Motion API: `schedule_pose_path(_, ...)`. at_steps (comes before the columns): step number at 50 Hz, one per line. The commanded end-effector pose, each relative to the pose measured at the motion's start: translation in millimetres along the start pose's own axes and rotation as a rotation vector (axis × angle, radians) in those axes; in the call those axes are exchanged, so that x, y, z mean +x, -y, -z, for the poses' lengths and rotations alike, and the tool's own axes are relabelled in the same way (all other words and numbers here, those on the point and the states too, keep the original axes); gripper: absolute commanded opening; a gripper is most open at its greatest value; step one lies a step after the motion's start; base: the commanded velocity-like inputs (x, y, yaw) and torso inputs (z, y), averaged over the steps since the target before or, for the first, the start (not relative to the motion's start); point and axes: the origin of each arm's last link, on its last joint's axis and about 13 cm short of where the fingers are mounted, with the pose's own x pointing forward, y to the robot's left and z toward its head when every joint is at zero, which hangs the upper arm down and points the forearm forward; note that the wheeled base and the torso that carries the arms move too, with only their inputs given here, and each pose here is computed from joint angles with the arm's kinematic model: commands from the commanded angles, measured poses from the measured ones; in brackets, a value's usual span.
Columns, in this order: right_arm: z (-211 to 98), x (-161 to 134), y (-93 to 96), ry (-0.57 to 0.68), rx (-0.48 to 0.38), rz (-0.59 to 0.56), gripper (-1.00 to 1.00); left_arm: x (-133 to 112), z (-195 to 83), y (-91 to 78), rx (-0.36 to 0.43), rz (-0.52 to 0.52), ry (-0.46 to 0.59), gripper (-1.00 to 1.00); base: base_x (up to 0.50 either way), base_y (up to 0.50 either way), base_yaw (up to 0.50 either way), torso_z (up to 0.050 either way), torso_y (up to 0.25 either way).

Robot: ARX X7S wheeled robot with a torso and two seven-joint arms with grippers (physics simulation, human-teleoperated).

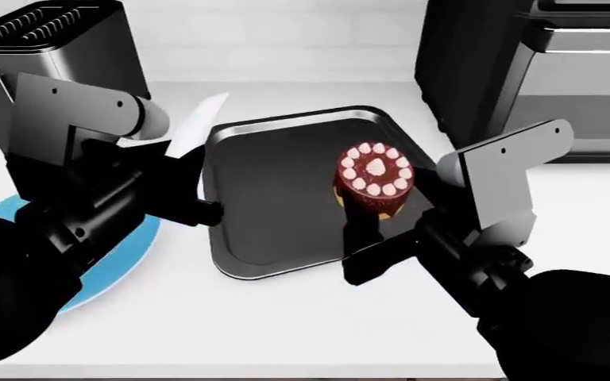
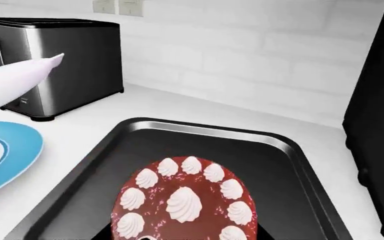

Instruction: Move the dessert items from the plate to the tray.

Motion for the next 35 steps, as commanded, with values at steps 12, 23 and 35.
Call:
schedule_pose_path(12, -0.9, 2.4, 0.5, 0.019, -0.019, 0.002, -1.00, 2.2, -0.4, -1.7, -0.028, 0.003, 0.007, -1.00, 0.00, 0.00, 0.00, 0.000, 0.001)
schedule_pose_path(23, -0.7, 2.8, -0.5, 0.024, -0.020, -0.009, -1.00, 1.3, 0.5, -1.4, -0.028, 0.005, 0.006, -1.00, 0.18, 0.00, 0.00, 0.000, 0.001)
schedule_pose_path(35, -2.7, 1.9, -1.0, 0.033, -0.030, -0.012, -1.00, 1.0, -1.6, -1.0, -0.028, 0.008, 0.009, -1.00, 0.00, 0.00, 0.00, 0.000, 0.000)
